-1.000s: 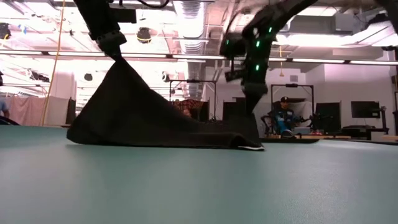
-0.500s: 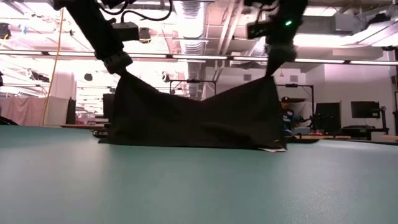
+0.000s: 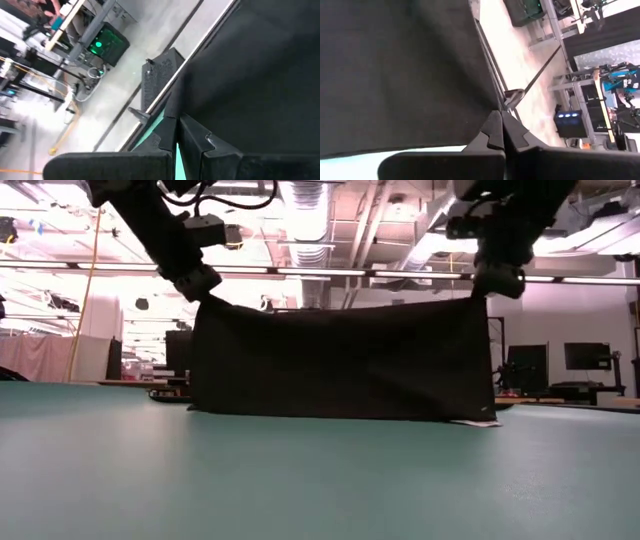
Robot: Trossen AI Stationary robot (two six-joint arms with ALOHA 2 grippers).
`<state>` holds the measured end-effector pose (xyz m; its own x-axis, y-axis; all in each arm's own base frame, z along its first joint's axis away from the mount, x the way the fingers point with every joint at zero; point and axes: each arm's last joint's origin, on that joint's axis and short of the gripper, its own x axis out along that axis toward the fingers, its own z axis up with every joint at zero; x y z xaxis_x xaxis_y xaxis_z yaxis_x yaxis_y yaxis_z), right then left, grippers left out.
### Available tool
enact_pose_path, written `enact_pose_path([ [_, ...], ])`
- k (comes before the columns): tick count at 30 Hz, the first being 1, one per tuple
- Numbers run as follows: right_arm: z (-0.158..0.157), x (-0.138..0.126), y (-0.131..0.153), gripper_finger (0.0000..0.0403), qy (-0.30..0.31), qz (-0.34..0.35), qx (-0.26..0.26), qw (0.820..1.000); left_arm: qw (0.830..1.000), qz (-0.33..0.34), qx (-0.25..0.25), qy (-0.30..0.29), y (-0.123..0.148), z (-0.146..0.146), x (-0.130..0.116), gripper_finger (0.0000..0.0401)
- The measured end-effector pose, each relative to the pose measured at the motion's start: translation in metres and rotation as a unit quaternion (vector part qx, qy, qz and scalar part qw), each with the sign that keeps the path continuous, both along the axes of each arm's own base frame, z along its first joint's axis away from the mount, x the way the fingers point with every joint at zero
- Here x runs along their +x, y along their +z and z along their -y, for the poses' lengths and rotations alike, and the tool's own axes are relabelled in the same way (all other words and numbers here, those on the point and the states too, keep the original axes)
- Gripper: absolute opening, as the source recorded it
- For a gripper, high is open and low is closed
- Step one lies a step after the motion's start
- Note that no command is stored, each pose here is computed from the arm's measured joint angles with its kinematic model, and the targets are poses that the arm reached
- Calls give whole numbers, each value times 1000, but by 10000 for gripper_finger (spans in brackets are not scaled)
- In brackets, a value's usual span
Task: Roll towel
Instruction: Roll the black towel
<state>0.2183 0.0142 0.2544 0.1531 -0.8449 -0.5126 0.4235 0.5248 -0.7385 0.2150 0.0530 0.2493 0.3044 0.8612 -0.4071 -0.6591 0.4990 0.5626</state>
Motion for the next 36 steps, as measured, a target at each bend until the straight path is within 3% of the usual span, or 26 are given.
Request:
enact_pose_path([
  [4,-8,-5,-9,0,2,13,-2,1000,999,20,-25,-7,-11,1,-1,0],
  [10,-27,-11,-18,0,21,45,12,999,996,46,-74,-28,-53,12,-10,0],
  [16,-54,-15,-32,0,48,102,67,991,987,97,-110,-57,-88,39,-22,0],
  [21,-74,-11,-58,0,65,102,111,986,973,127,-167,-96,-104,60,-30,0],
  [26,-84,-5,-82,0,54,80,114,989,948,119,-257,-148,-111,72,-33,2],
  [30,-88,-2,-97,0,36,58,121,990,933,108,-292,-179,-114,81,-35,27],
  [36,-92,-1,-113,0,28,24,124,992,931,81,-278,-222,-113,92,-37,95],
])
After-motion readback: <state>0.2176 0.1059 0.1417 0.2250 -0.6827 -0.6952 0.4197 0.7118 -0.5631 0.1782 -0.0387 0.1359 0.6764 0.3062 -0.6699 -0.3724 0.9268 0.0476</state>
